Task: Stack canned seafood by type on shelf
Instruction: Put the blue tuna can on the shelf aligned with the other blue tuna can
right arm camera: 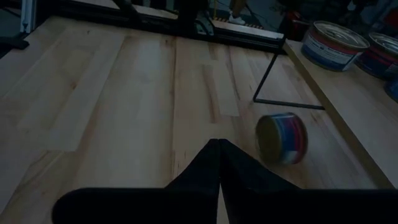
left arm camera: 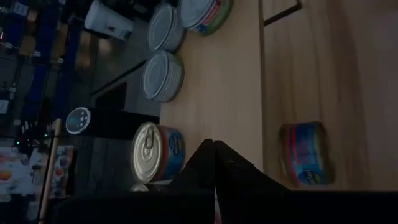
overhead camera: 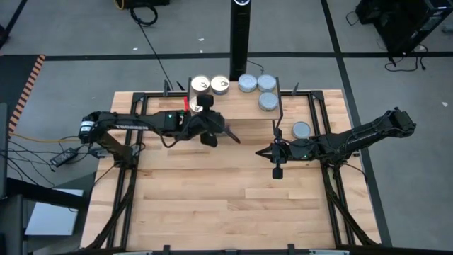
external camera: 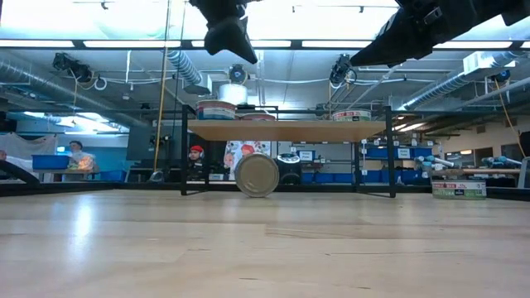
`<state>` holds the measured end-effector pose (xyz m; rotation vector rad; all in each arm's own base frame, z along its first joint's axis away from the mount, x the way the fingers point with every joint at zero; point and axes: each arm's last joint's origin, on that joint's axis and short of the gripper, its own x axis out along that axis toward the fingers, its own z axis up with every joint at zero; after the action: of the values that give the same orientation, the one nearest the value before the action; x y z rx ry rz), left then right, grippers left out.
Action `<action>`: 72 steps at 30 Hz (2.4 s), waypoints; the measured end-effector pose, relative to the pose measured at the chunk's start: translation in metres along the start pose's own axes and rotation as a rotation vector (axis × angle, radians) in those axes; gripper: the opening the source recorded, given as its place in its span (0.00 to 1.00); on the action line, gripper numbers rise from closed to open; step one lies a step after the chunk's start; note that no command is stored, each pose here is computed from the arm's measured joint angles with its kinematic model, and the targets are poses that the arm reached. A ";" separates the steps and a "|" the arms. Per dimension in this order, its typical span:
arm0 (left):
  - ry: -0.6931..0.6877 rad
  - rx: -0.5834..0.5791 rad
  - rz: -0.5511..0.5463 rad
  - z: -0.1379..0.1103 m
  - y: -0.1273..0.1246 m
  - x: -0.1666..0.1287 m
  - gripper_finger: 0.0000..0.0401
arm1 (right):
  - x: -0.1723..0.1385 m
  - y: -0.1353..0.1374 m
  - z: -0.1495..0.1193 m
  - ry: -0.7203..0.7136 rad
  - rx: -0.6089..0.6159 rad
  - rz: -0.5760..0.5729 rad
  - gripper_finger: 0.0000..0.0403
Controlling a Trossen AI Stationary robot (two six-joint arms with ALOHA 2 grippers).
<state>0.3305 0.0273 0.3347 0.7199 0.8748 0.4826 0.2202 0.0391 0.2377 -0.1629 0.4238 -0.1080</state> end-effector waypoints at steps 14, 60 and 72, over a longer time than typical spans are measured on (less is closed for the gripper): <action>-0.158 -0.024 -0.211 0.014 -0.040 -0.022 0.00 | 0.000 0.000 -0.003 0.033 0.006 0.001 0.05; -0.259 -0.688 -0.170 -0.136 -0.143 0.041 0.02 | 0.105 -0.006 -0.040 0.068 0.084 -0.143 0.21; -0.337 -0.734 -0.154 -0.135 -0.141 0.039 0.02 | 0.158 -0.035 -0.024 0.276 0.014 -0.317 0.68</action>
<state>0.2543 0.0074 0.1516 0.0500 0.3796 0.4830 0.3506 -0.0200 0.1592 -0.2019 0.6701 -0.4487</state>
